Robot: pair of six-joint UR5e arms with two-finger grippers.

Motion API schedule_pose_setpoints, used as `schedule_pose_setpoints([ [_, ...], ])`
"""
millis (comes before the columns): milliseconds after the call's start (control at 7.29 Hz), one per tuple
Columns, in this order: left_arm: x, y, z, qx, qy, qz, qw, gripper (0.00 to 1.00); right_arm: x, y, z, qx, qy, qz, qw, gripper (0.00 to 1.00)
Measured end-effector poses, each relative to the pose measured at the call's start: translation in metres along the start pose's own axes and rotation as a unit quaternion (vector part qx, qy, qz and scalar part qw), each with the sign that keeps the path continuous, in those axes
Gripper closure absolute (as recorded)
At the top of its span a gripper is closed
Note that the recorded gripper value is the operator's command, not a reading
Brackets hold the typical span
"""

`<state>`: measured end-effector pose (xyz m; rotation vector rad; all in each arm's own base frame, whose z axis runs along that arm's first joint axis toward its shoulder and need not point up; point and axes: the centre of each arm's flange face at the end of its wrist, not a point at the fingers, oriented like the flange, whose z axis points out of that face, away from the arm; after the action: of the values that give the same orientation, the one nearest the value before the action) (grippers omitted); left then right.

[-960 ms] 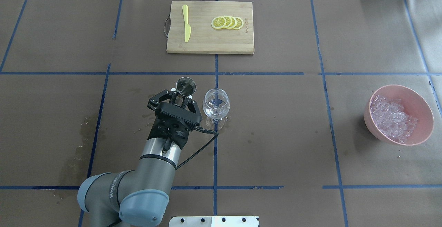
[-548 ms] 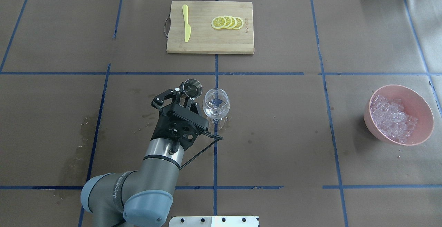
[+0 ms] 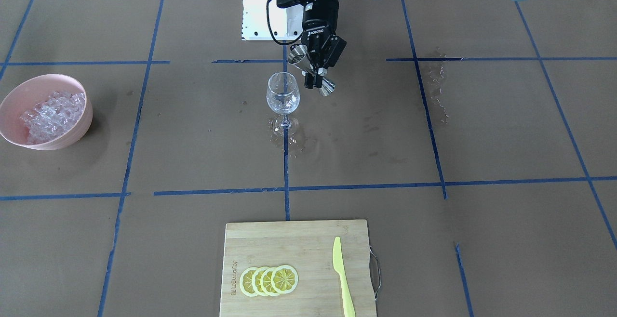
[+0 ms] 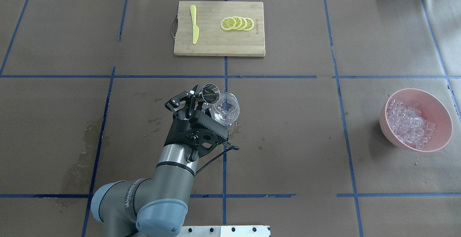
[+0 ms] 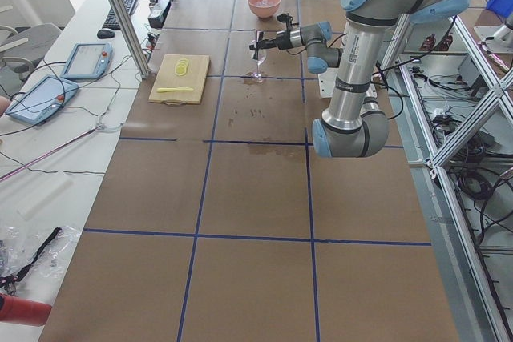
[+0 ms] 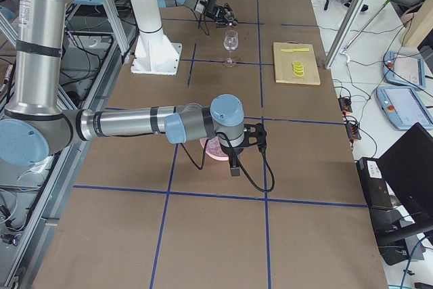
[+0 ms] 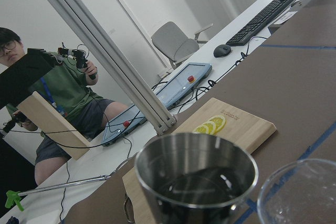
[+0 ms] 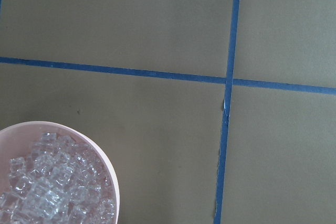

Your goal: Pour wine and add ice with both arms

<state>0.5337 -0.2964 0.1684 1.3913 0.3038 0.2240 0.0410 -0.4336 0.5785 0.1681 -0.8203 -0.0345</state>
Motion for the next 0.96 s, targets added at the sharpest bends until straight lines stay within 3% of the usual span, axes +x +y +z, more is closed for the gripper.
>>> schedule_pose_setpoints([
  [960,0.0059,-0.0047,0.0052,0.001,-0.014,0.138,0.9903,1.0,-0.0024,-0.0005,-0.0022,0.002,0.0,-0.002,1.0,0.0],
])
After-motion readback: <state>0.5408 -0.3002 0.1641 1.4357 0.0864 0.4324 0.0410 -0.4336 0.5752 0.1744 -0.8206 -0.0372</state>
